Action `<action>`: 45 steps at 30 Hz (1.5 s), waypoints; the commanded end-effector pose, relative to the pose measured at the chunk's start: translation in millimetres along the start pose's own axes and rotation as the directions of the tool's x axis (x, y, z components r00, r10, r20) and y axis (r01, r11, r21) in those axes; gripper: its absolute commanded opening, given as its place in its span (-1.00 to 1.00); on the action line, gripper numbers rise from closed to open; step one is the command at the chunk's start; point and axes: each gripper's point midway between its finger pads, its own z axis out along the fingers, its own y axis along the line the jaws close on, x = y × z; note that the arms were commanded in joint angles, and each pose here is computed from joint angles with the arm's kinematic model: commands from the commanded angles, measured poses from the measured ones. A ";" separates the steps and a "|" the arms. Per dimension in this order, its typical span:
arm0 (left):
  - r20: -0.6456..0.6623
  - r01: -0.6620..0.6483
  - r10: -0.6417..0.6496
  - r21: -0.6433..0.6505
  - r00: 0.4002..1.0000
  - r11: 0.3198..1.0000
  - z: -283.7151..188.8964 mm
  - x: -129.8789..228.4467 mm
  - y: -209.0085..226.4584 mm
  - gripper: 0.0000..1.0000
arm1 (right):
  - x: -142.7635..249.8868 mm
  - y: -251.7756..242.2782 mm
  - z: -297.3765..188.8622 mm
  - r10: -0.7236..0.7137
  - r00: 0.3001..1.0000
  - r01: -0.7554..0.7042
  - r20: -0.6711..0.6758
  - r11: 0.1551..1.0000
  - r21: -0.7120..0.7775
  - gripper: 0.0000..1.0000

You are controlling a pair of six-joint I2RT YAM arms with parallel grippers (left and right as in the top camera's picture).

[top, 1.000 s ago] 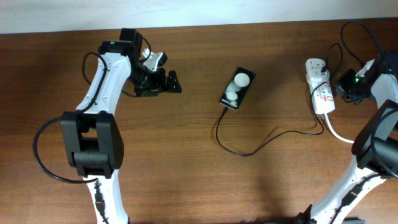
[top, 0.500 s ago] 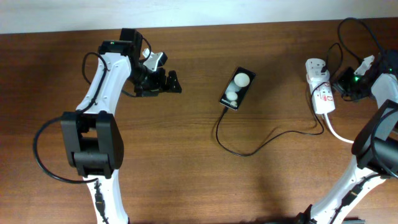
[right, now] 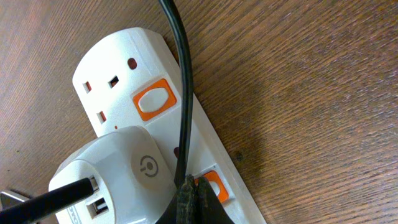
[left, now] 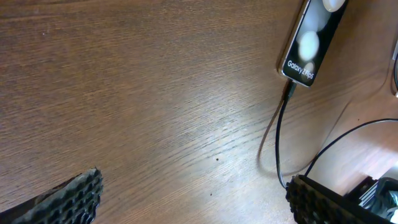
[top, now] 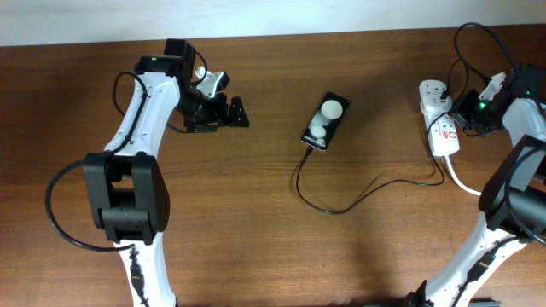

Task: Plug charger to phone and switch on socket
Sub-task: 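Press the orange switch beside the charger with the right gripper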

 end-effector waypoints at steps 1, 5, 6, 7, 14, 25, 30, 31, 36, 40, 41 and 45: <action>0.004 -0.005 0.005 0.000 1.000 1.000 -1.8 -0.2 -0.5 0.98 | 12.5 14.9 11.5 -0.029 0.999 0.028 -0.039 0.999 -0.017 -0.92; 0.004 -0.006 0.006 0.000 1.000 1.000 -1.8 -0.2 -0.5 0.99 | 29.4 18.6 19.1 0.010 0.996 -0.011 -0.084 1.000 -0.010 -0.92; 0.004 -0.005 0.005 0.000 1.000 1.000 -1.8 -0.2 -0.5 0.99 | 33.9 18.7 19.2 0.034 0.994 -0.035 -0.101 0.999 -0.005 -0.92; 0.004 -0.005 0.005 0.000 1.000 1.000 -1.8 -0.2 -0.5 0.98 | 37.9 19.8 19.7 0.039 0.993 -0.040 -0.114 0.999 -0.001 -0.92; 0.004 -0.005 0.005 0.000 1.000 1.000 -1.8 -0.2 -0.5 0.98 | 49.4 25.6 21.9 0.035 0.988 -0.034 -0.152 0.999 0.008 -0.92; 0.004 -0.005 0.005 0.000 1.000 1.000 -1.8 -0.2 -0.5 0.98 | 4.4 18.6 5.6 0.104 0.994 -0.107 -0.033 0.984 -0.144 -0.92; 0.004 -0.005 0.005 0.000 1.000 1.000 -1.8 -0.2 -0.5 0.98 | 9.3 15.7 4.8 0.117 0.992 -0.124 -0.055 0.983 -0.138 -0.92; 0.004 -0.006 0.006 0.000 1.000 1.000 -1.8 -0.2 -0.5 0.98 | 11.3 16.3 5.4 0.118 0.991 -0.126 -0.061 0.983 -0.136 -0.92; 0.004 -0.005 0.005 0.000 1.000 1.000 -1.8 -0.2 -0.5 0.98 | 27.0 17.9 11.0 0.121 0.987 -0.130 -0.106 0.988 -0.086 -0.92; 0.004 -0.005 0.005 0.000 1.000 1.000 -1.8 -0.2 -0.5 0.98 | 37.1 22.3 16.5 0.119 0.985 -0.125 -0.127 0.991 -0.040 -0.92; 0.004 -0.006 0.006 0.000 1.000 1.000 -1.8 -0.2 -0.5 0.98 | 38.2 24.4 17.3 0.115 0.985 -0.121 -0.129 0.992 -0.040 -0.92; 0.004 -0.006 0.006 0.000 1.000 1.000 -1.8 -0.2 -0.5 0.98 | 32.8 14.5 17.0 0.148 0.984 -0.149 -0.101 0.989 0.006 -0.92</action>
